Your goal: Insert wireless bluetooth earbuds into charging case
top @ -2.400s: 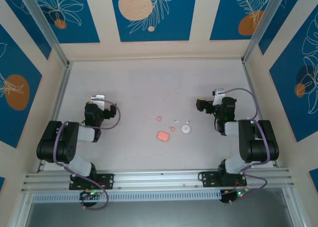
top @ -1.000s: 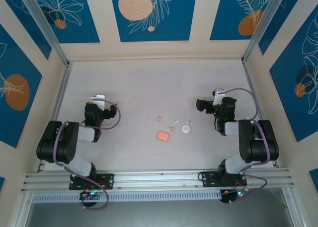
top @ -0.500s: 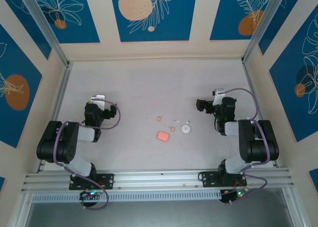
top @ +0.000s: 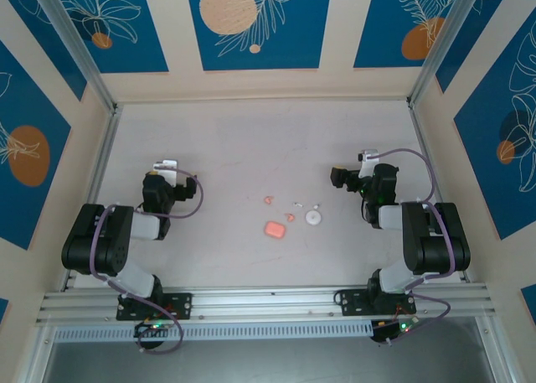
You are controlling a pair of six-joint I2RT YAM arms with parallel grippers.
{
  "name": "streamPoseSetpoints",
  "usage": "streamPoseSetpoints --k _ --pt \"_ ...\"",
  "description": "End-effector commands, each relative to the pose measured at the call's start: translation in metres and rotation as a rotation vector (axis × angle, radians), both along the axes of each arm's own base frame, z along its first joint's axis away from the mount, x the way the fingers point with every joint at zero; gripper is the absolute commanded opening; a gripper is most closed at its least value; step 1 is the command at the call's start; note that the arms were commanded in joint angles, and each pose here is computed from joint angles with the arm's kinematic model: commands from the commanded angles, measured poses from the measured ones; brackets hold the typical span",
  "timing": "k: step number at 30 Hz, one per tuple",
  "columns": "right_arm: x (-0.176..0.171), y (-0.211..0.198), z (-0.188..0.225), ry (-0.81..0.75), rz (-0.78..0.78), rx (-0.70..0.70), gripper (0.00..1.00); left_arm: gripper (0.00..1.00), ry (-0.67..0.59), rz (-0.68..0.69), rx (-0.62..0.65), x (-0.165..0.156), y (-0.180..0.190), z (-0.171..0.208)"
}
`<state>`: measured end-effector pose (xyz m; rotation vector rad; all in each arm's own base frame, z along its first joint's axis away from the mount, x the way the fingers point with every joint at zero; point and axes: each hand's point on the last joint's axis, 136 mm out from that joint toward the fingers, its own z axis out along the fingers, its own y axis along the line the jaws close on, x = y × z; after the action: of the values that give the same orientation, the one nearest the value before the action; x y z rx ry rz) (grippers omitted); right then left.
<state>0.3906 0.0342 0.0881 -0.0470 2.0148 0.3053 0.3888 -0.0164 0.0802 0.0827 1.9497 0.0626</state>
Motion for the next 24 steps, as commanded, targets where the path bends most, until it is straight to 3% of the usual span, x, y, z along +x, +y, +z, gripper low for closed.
streamPoseSetpoints --k 1,5,11,18,24 --pt "0.005 -0.001 0.031 0.016 -0.010 -0.009 0.99 0.98 -0.044 -0.033 0.005 0.005 -0.005 0.027" --pt "-0.011 -0.008 0.048 0.161 -0.079 0.024 0.99 0.92 0.004 -0.060 0.013 0.005 -0.012 0.050" --pt "-0.058 0.003 0.081 0.399 -0.110 0.117 0.99 0.83 0.088 -0.128 -0.080 0.000 -0.043 0.082" --pt "-0.119 0.040 0.090 0.692 -0.089 0.273 0.80 0.76 0.239 -0.157 -0.099 -0.022 -0.076 0.081" --pt "-0.145 0.073 0.074 0.891 -0.107 0.305 0.73 0.75 0.367 -0.188 -0.095 -0.039 -0.100 0.066"
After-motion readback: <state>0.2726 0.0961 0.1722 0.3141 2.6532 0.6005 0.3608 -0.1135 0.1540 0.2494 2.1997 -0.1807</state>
